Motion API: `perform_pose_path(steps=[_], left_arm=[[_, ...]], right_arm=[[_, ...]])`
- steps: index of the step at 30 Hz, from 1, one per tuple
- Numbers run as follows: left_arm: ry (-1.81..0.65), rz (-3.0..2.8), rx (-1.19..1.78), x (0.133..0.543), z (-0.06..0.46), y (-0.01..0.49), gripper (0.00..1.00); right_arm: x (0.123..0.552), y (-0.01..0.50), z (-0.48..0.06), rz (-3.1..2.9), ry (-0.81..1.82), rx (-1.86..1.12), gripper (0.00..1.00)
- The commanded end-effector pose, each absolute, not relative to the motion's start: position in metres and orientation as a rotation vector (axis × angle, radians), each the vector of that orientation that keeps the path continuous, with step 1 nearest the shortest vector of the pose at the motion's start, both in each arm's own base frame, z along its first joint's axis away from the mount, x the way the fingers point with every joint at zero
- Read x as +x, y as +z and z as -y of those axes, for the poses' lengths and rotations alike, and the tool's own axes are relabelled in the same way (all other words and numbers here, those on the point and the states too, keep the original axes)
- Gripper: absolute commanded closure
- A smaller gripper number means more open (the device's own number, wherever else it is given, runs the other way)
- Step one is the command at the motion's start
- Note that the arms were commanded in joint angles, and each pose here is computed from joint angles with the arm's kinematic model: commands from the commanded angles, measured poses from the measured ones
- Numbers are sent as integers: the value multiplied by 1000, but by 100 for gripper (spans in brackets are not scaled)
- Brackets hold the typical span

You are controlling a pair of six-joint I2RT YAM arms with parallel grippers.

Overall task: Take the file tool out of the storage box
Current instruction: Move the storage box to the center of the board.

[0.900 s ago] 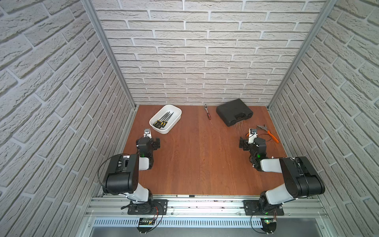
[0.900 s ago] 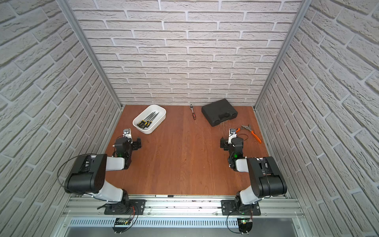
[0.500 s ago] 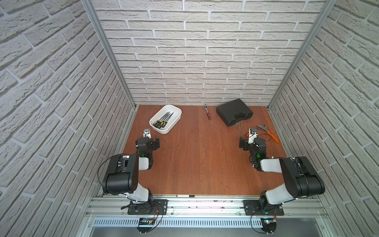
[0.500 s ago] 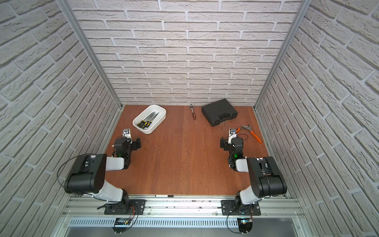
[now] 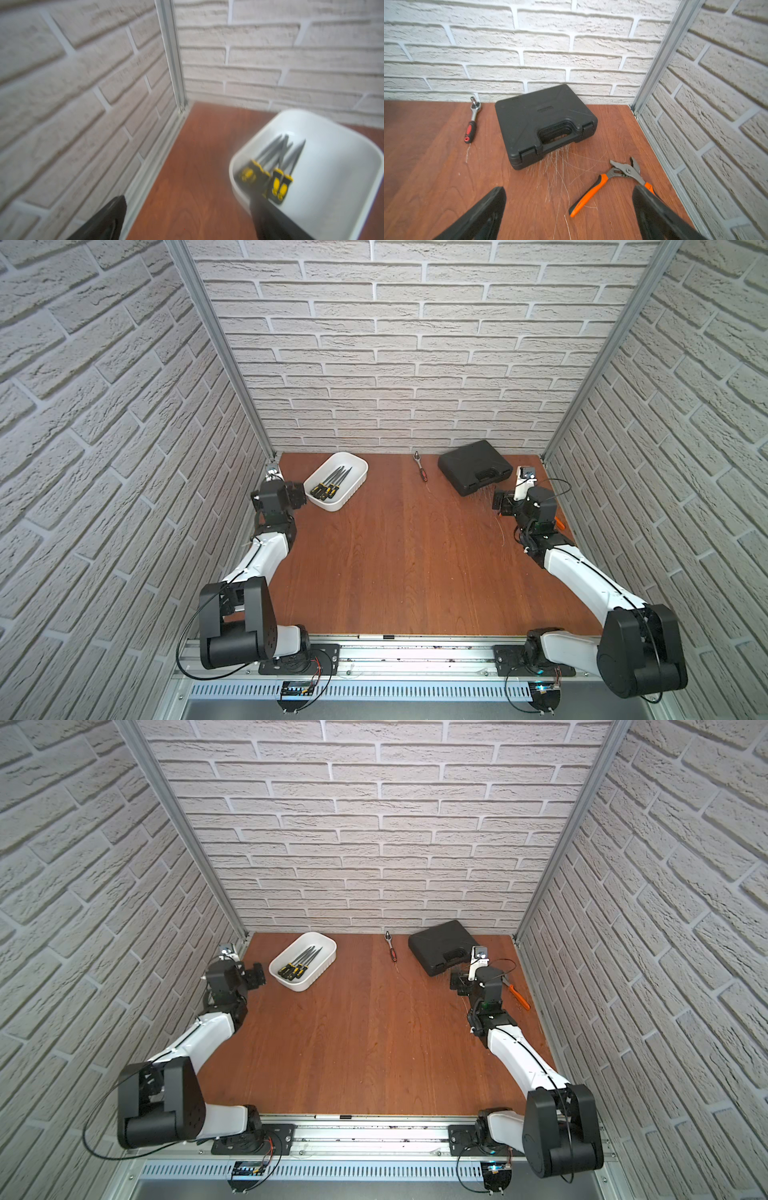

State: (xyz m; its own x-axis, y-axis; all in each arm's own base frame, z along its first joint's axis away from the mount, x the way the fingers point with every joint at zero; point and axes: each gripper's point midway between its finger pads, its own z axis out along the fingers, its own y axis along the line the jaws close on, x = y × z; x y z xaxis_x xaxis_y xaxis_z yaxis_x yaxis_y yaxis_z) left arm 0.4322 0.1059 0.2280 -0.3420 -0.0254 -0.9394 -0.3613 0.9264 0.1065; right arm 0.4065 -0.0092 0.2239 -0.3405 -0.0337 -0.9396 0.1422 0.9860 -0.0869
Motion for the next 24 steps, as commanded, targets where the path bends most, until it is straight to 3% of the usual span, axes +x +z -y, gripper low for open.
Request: perform_pose_path(steps=[1,10,14,24], left_arm=[[334,-2160,-307,439,-119,201,1],[63,-2476,-49,511,-98,193,1],[-33,-2513,36,527,-81,179,1],[-3,-2632,128,546,-61,116,2]], right_arm=[[393,195,5,-2099,-248,93,1],[398,187,-48,-2154,-155,19,1],[394,173,-59,-2197,-118,8,1],[384,158,-65,-2232,-66,33,0]])
